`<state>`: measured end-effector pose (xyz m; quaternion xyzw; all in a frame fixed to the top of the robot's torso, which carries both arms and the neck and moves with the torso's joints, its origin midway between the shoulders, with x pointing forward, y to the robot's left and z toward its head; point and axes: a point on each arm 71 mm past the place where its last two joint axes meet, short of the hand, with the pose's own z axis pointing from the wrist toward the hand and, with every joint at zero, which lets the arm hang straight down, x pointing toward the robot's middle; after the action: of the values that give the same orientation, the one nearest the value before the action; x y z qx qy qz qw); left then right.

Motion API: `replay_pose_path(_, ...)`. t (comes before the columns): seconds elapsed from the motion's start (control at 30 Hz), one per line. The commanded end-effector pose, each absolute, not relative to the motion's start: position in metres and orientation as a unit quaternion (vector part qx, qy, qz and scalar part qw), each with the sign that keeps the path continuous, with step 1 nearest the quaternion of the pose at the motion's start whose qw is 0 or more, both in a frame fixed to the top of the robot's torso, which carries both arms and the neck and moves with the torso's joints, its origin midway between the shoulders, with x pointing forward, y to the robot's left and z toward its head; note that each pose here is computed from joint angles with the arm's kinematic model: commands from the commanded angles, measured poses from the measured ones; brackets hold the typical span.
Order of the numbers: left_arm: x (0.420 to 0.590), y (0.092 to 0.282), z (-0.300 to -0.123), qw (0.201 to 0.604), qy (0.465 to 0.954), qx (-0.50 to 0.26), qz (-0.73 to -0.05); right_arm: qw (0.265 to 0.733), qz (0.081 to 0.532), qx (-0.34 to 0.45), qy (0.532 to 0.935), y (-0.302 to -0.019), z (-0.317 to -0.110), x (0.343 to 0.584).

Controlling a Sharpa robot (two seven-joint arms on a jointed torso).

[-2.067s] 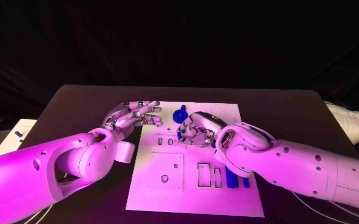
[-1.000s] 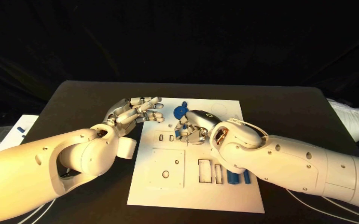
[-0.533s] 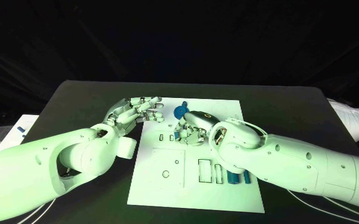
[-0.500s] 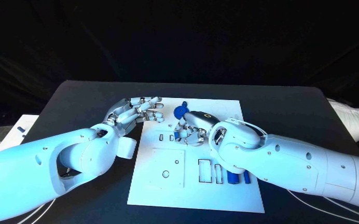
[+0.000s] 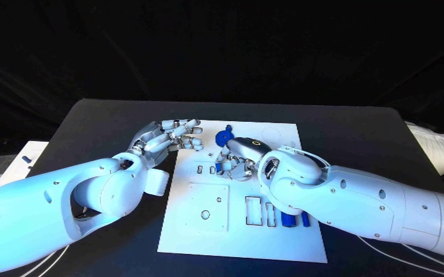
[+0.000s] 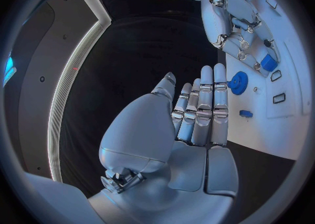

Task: Assemble the parts on the task board

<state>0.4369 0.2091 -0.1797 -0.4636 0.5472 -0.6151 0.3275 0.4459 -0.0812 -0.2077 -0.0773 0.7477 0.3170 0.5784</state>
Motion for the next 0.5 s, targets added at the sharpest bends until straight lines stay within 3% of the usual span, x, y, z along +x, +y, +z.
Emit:
replay_pose_path(0.03,0.4363,0.2069,-0.1782,0.32,0.546,-0.459,-0.624,0.559,0.277,-0.086,0.777,-0.0864,-0.2226,0.4447)
replay_pose_path(0.5,0.4364,0.2069,-0.1784,0.319,0.547,-0.459,-0.624,0.569,0.282,-0.079,0.768,-0.0856,-0.22,0.4441)
